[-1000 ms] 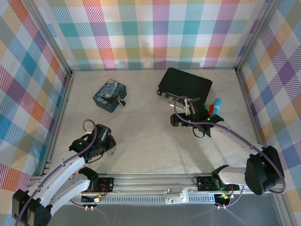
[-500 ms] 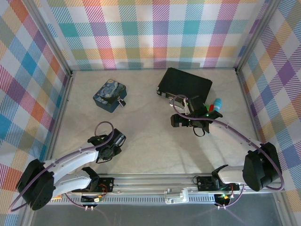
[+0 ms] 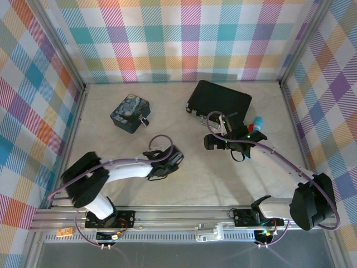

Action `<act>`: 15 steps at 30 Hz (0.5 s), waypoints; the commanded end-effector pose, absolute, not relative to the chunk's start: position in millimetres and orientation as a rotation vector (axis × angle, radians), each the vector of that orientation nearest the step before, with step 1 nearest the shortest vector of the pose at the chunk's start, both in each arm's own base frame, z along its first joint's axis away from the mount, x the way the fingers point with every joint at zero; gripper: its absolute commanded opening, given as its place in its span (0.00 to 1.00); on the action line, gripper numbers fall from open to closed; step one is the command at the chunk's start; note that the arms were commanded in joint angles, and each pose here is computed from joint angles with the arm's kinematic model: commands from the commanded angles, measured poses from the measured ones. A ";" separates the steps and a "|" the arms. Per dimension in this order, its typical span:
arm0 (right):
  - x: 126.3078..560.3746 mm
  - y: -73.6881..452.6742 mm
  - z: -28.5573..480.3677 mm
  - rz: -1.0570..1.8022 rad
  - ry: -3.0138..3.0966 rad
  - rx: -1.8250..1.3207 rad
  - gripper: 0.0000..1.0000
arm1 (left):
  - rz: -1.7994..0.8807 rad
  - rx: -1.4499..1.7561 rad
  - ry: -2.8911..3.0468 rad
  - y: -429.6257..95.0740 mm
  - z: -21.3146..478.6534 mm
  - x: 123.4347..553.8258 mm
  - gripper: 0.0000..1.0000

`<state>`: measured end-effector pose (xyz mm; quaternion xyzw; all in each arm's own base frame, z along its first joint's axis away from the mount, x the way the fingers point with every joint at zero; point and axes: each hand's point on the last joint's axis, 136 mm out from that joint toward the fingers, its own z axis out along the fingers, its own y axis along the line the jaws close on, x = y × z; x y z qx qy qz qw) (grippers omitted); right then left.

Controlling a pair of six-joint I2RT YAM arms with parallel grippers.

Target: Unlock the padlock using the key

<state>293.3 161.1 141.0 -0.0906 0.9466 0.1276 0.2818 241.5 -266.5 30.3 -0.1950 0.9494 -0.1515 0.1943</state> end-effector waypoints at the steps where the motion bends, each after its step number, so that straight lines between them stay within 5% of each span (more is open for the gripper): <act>1: 281.8 160.4 144.0 0.379 2.547 -0.224 0.99 | -0.577 -0.506 2.699 -310.3 31.3 247.2 0.43; 6: 264.4 181.3 130.2 0.589 2.595 -0.185 0.98 | -0.527 -0.518 2.640 -284.9 48.2 256.1 0.49; 10: 254.0 205.6 114.1 0.695 2.641 -0.175 0.83 | -0.437 -0.591 2.560 -230.0 69.7 261.8 0.52; 15: 236.5 252.8 100.1 0.705 2.683 -0.434 0.77 | -0.412 -0.726 2.449 -168.3 86.4 273.7 0.53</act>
